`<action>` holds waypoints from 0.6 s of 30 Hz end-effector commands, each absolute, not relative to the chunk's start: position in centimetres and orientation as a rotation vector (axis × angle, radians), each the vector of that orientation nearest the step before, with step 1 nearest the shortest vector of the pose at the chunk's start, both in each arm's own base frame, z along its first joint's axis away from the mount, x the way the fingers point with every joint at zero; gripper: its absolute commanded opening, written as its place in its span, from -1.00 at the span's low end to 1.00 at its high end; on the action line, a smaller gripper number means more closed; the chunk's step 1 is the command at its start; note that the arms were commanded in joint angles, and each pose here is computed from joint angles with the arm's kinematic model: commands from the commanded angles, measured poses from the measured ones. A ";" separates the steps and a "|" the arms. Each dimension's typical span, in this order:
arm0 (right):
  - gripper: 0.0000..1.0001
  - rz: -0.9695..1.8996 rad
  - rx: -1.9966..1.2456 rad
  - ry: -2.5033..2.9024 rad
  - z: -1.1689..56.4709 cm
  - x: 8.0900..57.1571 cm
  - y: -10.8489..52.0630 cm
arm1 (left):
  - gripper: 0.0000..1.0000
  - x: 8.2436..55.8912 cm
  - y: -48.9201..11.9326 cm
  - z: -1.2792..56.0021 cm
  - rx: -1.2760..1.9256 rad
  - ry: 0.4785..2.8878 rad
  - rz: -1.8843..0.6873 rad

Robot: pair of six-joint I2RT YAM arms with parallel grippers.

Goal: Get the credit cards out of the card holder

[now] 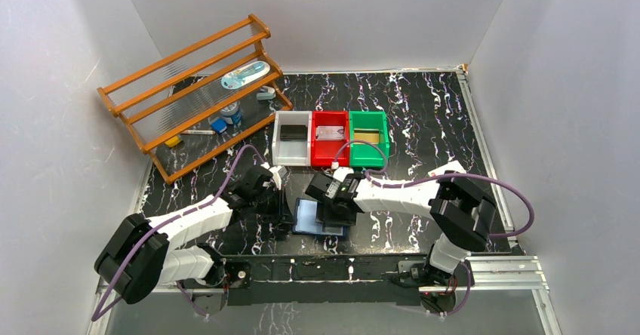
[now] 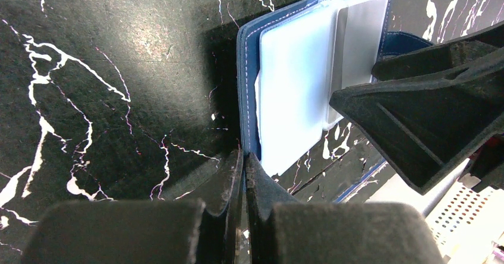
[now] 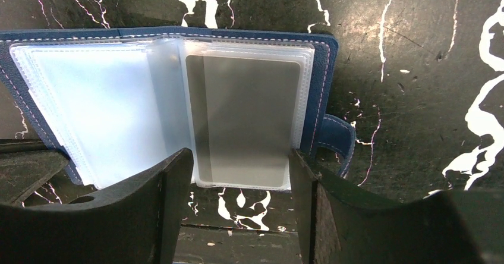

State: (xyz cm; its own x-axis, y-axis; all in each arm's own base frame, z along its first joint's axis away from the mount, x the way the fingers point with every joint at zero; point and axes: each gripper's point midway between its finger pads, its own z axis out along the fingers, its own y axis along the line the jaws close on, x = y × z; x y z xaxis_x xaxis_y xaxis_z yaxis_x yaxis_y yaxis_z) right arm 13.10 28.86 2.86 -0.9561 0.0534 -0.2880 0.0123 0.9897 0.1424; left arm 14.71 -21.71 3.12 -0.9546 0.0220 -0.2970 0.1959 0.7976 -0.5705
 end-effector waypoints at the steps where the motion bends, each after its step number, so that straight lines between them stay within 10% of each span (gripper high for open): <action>1: 0.39 0.172 0.097 2.851 1.8 13.0 28.5 | -1.00 14.6 -21.8 3.8 0.186 2.704 -0.914; 18: 0.32 0.664 0.111 2.737 5.3 13.3 32.6 | -1.00 14.4 -21.9 3.5 0.195 2.722 -0.921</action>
